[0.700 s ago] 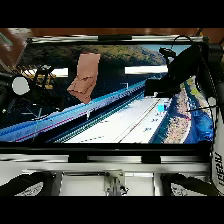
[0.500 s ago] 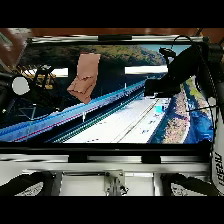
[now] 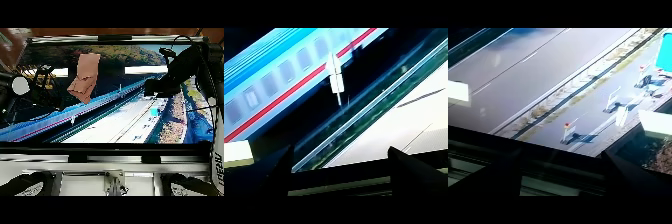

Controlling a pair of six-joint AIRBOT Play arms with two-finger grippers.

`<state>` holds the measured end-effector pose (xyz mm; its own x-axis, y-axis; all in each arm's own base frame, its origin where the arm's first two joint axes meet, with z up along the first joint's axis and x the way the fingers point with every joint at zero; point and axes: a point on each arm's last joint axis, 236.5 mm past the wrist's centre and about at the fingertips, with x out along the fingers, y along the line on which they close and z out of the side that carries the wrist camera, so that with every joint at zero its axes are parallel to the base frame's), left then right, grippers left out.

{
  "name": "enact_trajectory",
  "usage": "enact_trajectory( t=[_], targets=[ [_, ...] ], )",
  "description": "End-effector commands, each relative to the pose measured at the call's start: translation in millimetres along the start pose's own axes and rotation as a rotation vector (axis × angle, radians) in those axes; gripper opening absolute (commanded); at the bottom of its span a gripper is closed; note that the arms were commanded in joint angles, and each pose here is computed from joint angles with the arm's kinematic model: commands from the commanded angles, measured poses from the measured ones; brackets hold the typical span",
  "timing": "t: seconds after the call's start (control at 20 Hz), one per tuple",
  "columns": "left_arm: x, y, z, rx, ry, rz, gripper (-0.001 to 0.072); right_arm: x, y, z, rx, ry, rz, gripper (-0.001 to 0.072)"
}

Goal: Fold the shirts.

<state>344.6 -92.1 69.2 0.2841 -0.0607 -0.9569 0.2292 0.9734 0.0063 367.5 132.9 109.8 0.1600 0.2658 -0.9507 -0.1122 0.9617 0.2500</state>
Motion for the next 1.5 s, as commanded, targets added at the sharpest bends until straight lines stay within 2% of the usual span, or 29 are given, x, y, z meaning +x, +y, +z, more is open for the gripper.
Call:
enact_trajectory(
  t=[0.0, 0.15, 0.55, 0.7, 1.0, 1.4, 1.45],
  targets=[
    [0.4, 0.3, -0.1, -0.001, 0.001, 0.000, 0.0697, -0.3, 1.4, 8.5, 0.000, -0.037, 0.005, 0.0597],
    [0.6, -1.9, 6.9, -0.010, -0.028, -0.009, 0.0697, -1.3, 3.0, 22.3, 0.000, -0.095, 0.012, 0.0597],
    [-6.9, -15.6, 92.4, -0.130, -0.372, -0.089, 0.0695, -2.2, 2.2, 31.3, -0.005, -0.134, 0.009, 0.0597],
    [49.8, -18.8, 79.5, -0.137, -0.225, -0.086, 0.0696, -3.0, -0.9, 40.0, -0.020, -0.169, -0.006, 0.0597],
    [165.8, -53.9, 59.8, -0.257, -0.009, -0.209, 0.0696, -0.4, -0.5, 48.0, -0.049, -0.194, -0.005, 0.0597],
    [191.2, -55.1, 99.6, -0.384, -0.159, -0.247, 0.0692, -0.4, 0.4, 47.9, -0.049, -0.193, -0.001, 0.0597],
    [192.6, -54.8, 100.3, -0.399, -0.160, -0.247, 0.0607, -0.4, 0.5, 47.9, -0.049, -0.193, -0.001, 0.0597]
  ],
)
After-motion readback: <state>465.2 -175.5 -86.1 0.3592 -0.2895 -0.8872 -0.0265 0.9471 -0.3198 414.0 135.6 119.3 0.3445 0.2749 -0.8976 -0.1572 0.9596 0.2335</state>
